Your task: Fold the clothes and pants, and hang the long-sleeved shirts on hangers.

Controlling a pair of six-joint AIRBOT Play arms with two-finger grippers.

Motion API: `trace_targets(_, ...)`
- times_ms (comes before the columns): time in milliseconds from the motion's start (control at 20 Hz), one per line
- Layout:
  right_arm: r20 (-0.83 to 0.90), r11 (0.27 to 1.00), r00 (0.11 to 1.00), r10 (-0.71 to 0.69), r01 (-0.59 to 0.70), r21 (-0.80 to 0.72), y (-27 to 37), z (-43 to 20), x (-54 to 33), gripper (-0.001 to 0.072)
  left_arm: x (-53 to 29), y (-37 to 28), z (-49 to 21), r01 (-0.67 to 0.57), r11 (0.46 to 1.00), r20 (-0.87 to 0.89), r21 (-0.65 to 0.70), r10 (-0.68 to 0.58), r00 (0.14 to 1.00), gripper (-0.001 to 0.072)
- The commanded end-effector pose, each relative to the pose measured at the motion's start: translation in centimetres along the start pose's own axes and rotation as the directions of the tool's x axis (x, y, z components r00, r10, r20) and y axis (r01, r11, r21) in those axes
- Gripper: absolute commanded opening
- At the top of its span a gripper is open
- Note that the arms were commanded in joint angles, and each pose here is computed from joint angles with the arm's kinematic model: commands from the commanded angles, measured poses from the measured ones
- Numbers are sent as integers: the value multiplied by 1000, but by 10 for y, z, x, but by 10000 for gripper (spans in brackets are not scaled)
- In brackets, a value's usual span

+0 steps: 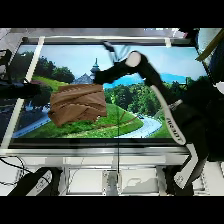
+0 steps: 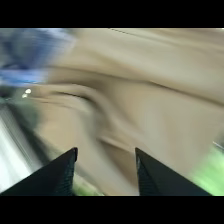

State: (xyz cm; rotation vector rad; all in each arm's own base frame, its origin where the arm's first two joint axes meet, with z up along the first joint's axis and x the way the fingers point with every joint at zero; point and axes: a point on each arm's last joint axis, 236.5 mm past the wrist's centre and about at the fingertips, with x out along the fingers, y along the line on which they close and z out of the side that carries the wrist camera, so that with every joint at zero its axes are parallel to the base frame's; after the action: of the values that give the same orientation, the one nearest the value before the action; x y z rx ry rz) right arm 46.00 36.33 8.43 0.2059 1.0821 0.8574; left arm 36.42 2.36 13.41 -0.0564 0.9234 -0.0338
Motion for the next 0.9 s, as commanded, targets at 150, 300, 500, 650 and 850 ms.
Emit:
trace_targets(150, -138, 836, 986, 91, 0, 549, -126, -49, 20, 626, -1, 1, 0, -1, 1000, 2, -1, 1, 1000, 8)
trace_targets(300, -79, 767, 970, 230, -130, 629, -124, -52, 68, 699, -1, 1, 0, -1, 1000, 2, -1, 1, 1000, 8)
trace_targets(500, -111, 754, 963, 245, -117, 646, -111, -74, 120, 699, -1, 0, 0, -1, 1000, 2, -1, 1, 1000, 8)
trace_targets(650, -147, 742, 950, 274, -112, 661, -87, -90, 144, 697, -1, 0, 0, 2, 1000, 2, -3, -2, 1000, 8)
trace_targets(850, -126, 726, 909, 396, -226, 650, -26, -88, 158, 683, -1, 0, -1, 2, 1000, -1, -2, -2, 1000, 8)
